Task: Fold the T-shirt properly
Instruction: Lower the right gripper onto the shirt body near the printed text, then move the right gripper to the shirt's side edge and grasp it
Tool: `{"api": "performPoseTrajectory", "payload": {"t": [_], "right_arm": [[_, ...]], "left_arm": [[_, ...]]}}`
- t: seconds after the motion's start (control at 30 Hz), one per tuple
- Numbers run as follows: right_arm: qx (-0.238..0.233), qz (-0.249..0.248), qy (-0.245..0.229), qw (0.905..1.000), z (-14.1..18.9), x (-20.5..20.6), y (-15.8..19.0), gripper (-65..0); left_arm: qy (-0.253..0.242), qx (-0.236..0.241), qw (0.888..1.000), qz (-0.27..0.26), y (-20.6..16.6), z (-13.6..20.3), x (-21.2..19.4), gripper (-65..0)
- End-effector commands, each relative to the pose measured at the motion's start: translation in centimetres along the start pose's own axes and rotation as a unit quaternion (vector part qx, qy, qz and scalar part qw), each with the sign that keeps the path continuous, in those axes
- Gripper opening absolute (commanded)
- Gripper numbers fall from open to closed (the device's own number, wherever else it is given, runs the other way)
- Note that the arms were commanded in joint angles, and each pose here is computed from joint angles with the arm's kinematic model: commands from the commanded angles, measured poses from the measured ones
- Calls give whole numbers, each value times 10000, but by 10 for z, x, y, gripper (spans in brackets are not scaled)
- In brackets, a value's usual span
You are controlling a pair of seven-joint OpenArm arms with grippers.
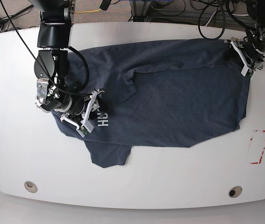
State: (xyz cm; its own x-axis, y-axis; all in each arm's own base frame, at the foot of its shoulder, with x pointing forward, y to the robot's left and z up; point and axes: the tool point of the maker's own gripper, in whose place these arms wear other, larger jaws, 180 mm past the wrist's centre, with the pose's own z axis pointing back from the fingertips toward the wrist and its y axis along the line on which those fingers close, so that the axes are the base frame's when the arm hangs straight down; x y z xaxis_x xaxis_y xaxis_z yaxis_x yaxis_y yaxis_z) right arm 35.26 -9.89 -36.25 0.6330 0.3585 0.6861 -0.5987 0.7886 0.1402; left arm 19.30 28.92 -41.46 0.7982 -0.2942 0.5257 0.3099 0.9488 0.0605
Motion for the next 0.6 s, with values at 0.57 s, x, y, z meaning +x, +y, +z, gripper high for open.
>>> {"api": "performPoseTrajectory", "payload": {"t": [0.57], "right_arm": [[-1240, -823, -529, 9875, 58, 19, -121, -238]], "left_arm": [[-230, 766, 9952, -560, 33, 28, 62, -272]]}}
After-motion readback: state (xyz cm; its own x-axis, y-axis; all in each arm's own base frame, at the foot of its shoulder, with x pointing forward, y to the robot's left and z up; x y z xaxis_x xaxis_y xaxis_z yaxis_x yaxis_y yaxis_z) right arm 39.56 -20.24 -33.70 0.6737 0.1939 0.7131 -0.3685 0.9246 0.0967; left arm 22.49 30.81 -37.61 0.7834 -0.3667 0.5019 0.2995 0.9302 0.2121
